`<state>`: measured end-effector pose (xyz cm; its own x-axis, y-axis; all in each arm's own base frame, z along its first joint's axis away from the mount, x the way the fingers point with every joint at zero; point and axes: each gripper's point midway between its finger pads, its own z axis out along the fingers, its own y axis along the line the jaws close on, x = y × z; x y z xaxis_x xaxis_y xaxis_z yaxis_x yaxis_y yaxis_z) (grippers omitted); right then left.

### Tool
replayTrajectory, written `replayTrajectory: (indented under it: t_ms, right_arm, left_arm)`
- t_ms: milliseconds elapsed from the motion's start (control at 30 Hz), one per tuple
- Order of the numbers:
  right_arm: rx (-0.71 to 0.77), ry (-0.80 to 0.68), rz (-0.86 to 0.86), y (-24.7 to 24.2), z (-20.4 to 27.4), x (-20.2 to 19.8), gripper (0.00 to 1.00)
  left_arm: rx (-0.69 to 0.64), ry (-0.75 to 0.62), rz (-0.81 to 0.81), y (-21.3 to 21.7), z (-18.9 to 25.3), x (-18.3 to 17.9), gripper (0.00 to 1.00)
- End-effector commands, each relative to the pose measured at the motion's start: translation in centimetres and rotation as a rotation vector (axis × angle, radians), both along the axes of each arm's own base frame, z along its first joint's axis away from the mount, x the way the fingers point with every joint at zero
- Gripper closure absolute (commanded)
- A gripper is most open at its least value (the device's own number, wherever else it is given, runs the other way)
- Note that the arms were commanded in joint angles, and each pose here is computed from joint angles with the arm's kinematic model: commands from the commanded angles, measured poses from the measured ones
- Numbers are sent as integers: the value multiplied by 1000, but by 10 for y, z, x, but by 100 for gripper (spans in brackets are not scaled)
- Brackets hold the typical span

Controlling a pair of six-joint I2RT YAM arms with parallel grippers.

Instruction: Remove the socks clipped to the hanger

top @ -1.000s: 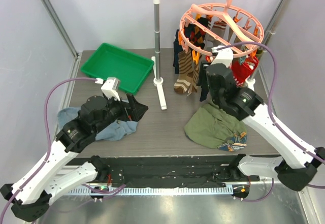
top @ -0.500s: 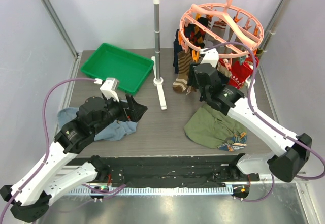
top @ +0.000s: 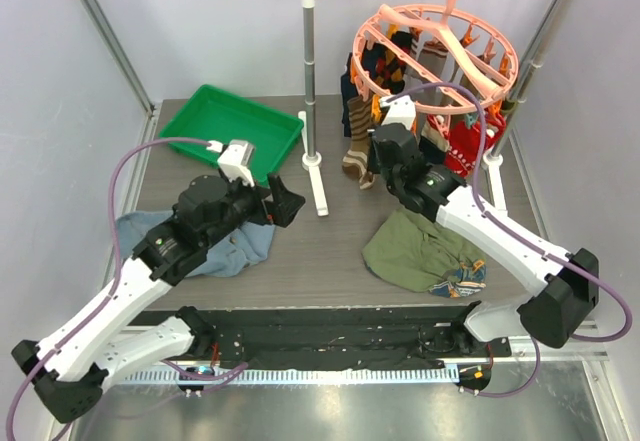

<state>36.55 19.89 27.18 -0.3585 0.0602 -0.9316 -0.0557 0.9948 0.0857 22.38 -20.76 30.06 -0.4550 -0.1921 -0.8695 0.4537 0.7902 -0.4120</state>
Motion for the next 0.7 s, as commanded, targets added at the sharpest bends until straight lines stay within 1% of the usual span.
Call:
replayTrajectory:
  t_ms: [0,100,133,167,200,233,267,367,400,533,667]
  right_arm:
    - [158,-89,62,6,60,-16,99]
    - [212,-101,86,3,74,-29,99]
    - [228,-101,89,2,77,-33,99]
    - [242,-103,92,1,79,-35,99]
    - [252,-102,95,0,80,-38,99]
    - [288,-114,94,-2,87,-43,99]
    - [307,-116,104,-1,91,-46,99]
    - [365,-127,114,-2,100,-54,99]
    - [371,-123,118,-2,99,-56,99]
    - [409,-112,142,1,97,-63,99]
    - [453,-96,183,7,97,-71,99]
  left_arm:
    - [-48,-84,-40,-26,18,21,0]
    - [-49,-65,-69,-46,17,34,0]
    - [-69,-74,-70,-51,26,38,0]
    - [-57,-48,-69,-58,18,46,0]
    - [-64,-46,-77,-63,19,49,1]
    - [-98,-63,-108,-73,29,50,1]
    - [-95,-49,-124,-82,22,55,1]
    - [-140,-78,-181,-101,28,59,1]
    - [-135,-76,-191,-106,23,62,1]
    - [-162,-151,-223,-120,21,68,1]
    - [-182,-177,-275,-135,18,69,1]
